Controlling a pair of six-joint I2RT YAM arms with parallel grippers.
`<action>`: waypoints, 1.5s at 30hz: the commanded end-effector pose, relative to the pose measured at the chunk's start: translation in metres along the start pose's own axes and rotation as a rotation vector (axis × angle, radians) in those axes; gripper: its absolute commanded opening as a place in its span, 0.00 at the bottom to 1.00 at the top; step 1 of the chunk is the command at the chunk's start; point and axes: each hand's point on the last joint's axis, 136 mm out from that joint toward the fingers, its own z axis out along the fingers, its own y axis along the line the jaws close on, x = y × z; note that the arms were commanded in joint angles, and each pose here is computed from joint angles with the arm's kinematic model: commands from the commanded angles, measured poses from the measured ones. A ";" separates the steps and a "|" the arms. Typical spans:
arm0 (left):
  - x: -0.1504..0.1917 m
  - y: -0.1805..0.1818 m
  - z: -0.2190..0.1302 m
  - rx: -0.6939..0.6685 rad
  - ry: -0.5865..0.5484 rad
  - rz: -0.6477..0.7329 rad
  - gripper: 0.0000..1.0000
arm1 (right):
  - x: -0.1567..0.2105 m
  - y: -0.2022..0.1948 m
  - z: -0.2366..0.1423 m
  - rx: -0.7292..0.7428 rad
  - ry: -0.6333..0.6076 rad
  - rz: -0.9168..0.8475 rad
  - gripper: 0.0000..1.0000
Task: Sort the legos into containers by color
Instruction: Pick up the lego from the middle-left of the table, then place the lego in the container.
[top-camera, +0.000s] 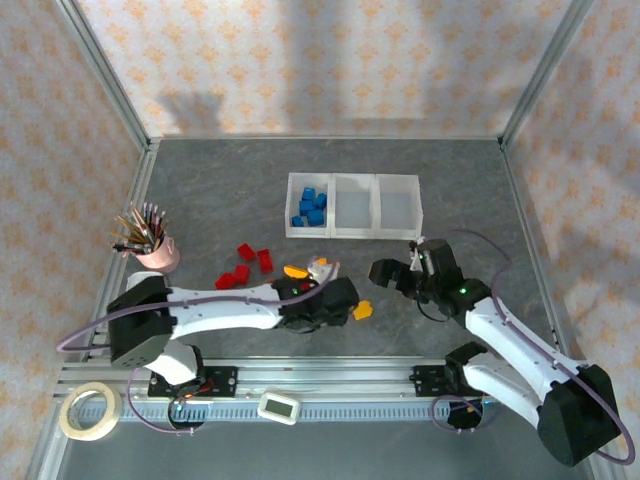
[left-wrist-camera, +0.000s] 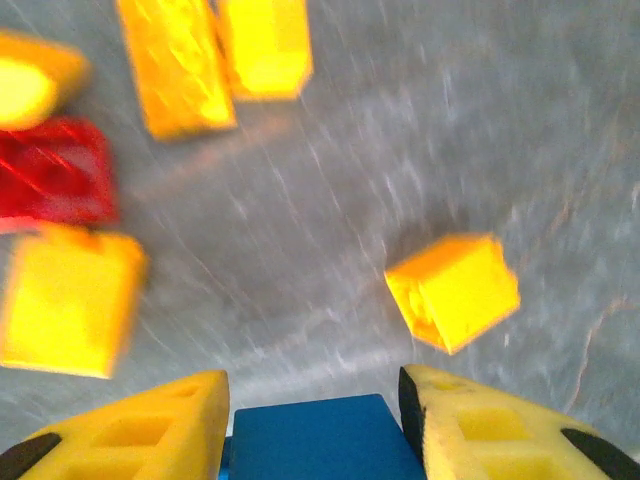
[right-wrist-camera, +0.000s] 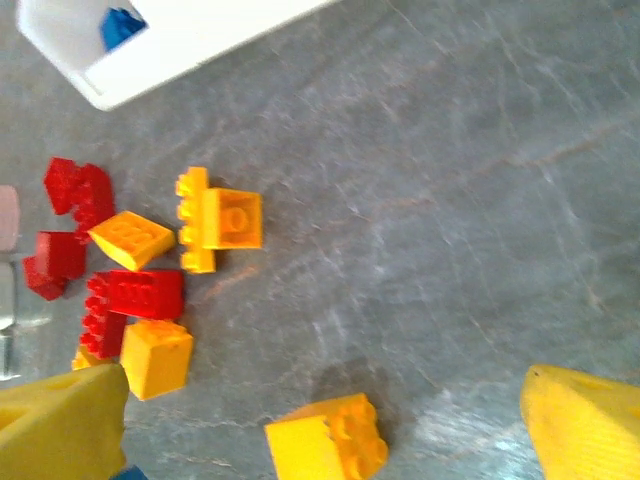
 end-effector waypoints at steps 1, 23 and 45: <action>-0.062 0.017 -0.026 -0.059 -0.154 0.010 0.43 | -0.031 0.034 -0.007 -0.088 -0.069 -0.083 1.00; -0.295 0.096 0.082 -0.323 -0.343 -0.085 0.46 | -0.083 0.053 0.019 -0.054 -0.137 -0.141 1.00; -0.233 0.054 0.004 -0.068 -0.347 -0.058 0.66 | -0.037 0.018 0.034 0.190 0.023 -0.211 1.00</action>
